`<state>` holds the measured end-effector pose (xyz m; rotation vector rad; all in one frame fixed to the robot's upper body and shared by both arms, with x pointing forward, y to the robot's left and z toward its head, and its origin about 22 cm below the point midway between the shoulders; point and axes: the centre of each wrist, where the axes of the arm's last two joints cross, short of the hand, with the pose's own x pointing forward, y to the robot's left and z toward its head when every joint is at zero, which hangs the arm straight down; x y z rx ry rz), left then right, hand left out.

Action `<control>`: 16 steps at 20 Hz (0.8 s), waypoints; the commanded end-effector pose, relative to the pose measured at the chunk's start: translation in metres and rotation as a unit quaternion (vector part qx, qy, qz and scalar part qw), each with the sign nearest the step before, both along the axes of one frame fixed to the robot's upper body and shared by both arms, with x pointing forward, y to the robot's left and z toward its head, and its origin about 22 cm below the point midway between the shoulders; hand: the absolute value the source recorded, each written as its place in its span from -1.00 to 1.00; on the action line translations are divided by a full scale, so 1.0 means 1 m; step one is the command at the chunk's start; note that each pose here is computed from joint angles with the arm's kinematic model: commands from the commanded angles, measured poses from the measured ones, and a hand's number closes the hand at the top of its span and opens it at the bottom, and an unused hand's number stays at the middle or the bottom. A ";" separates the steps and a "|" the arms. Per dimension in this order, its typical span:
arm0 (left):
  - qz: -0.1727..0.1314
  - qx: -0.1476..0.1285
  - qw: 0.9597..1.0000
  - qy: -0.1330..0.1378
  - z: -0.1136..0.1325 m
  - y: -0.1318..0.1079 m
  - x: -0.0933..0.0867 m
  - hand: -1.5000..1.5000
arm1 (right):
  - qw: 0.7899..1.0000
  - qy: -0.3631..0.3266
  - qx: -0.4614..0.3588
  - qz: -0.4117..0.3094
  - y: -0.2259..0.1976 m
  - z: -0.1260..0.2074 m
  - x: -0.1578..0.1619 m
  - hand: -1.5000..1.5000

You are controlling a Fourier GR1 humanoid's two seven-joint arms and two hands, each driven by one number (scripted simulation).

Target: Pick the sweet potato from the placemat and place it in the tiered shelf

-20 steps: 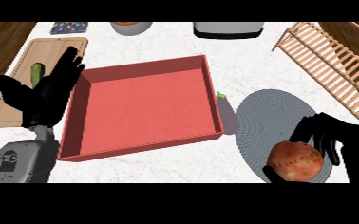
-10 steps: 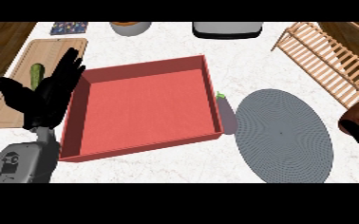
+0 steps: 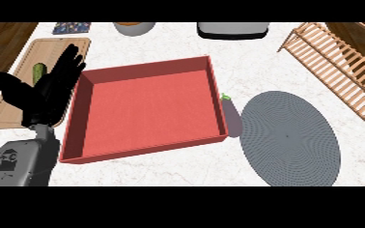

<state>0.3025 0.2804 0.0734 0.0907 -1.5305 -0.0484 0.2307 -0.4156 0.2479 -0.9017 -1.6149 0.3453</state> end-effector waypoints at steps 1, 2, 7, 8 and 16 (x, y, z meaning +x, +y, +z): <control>-0.008 0.001 1.000 0.001 -0.018 0.001 -0.001 0.00 | 1.000 -0.009 0.015 -0.009 -0.048 -0.006 0.011 1.00; -0.005 0.001 1.000 -0.001 0.003 -0.009 0.006 0.00 | 1.000 0.007 0.003 -0.005 -0.054 -0.012 0.009 1.00; -0.004 0.002 1.000 0.005 -0.004 -0.009 -0.003 0.00 | 1.000 -0.005 -0.002 -0.014 -0.077 -0.030 0.016 1.00; -0.004 -0.004 1.000 -0.005 -0.002 0.007 -0.003 0.00 | 1.000 -0.008 0.012 -0.016 -0.086 -0.026 0.020 1.00; 0.004 -0.004 1.000 0.002 0.003 -0.003 0.005 0.00 | 1.000 -0.009 0.007 -0.009 -0.114 -0.050 0.016 1.00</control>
